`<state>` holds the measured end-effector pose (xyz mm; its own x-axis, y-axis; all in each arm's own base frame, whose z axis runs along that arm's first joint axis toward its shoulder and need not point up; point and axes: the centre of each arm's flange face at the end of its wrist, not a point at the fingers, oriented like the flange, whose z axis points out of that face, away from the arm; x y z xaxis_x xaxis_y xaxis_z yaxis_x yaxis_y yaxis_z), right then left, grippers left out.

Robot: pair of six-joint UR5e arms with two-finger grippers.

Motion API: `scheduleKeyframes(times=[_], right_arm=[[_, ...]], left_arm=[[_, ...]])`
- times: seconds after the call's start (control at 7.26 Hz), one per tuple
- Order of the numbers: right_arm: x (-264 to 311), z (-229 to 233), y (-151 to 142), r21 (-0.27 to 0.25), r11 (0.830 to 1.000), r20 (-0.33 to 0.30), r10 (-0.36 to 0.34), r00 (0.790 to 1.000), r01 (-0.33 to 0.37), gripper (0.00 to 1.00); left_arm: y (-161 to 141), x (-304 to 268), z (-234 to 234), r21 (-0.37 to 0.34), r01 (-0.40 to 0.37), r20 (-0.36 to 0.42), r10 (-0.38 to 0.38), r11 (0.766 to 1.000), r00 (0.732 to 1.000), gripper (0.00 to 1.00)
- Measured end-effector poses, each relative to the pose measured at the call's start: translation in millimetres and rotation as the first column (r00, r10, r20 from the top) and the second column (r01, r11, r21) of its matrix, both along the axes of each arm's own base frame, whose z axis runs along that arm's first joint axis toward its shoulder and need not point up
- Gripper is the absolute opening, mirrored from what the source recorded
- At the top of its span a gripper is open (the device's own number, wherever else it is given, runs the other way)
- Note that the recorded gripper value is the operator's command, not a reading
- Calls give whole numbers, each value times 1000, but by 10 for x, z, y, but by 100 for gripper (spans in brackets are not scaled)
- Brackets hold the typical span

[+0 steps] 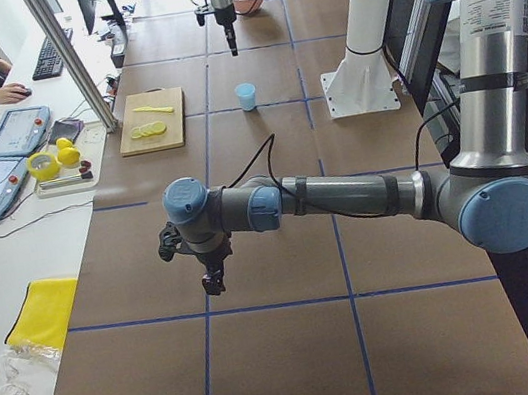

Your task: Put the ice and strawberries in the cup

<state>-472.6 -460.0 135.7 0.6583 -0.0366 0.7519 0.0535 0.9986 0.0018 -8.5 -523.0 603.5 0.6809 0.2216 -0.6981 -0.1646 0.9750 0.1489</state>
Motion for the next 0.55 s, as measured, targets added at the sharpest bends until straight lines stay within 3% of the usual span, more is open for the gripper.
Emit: scheduleKeyframes(times=[0.28, 0.55], right_arm=[[-661, -181, 181, 5, 999, -15, 33, 999, -33, 3], [-947, -132, 253, 12, 999, -46, 53, 998, -53, 3]], left_arm=[[-1, 25, 13, -2, -5, 1, 5, 1000, 1000, 100], [-1, 35, 20, -3, -7, 1, 7, 1000, 1000, 100]])
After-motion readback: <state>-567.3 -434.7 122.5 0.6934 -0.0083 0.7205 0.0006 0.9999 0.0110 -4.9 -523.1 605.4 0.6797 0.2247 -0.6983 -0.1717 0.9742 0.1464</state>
